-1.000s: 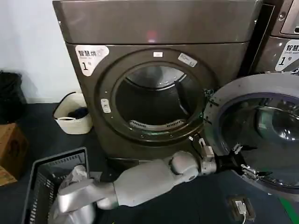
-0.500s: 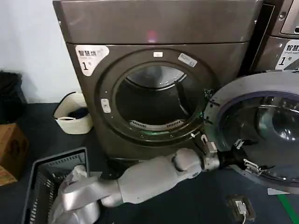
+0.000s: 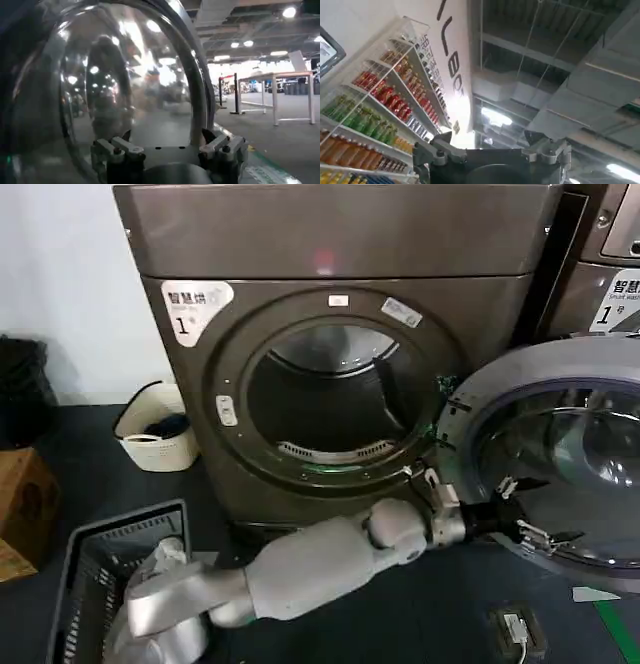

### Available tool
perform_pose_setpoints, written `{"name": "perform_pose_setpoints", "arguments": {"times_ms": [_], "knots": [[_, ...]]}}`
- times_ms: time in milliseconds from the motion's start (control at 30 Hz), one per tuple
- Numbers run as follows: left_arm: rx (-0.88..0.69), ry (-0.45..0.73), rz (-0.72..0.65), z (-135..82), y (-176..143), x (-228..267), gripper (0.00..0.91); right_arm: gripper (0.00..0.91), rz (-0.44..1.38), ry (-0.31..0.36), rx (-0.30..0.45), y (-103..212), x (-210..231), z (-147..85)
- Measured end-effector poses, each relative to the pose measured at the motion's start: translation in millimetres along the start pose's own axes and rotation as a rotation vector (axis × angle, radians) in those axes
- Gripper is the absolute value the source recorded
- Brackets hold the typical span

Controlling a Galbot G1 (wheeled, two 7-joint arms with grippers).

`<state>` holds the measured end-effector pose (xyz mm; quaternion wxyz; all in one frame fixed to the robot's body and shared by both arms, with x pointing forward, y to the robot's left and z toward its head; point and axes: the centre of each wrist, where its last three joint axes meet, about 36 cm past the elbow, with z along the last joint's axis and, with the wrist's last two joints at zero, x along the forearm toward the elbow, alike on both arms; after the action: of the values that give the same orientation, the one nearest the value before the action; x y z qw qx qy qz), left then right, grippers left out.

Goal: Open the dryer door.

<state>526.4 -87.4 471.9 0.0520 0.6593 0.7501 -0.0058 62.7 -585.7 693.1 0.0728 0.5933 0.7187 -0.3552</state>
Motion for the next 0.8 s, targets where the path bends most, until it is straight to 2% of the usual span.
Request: {"name": "perform_pose_setpoints", "arguments": {"times_ms": [800], "knots": [[-0.052,-0.051,-0.039,-10.0,-0.6,103.9,0.907,0.907,-0.013,-0.013,-0.024,10.7,-3.5,-2.0]]}}
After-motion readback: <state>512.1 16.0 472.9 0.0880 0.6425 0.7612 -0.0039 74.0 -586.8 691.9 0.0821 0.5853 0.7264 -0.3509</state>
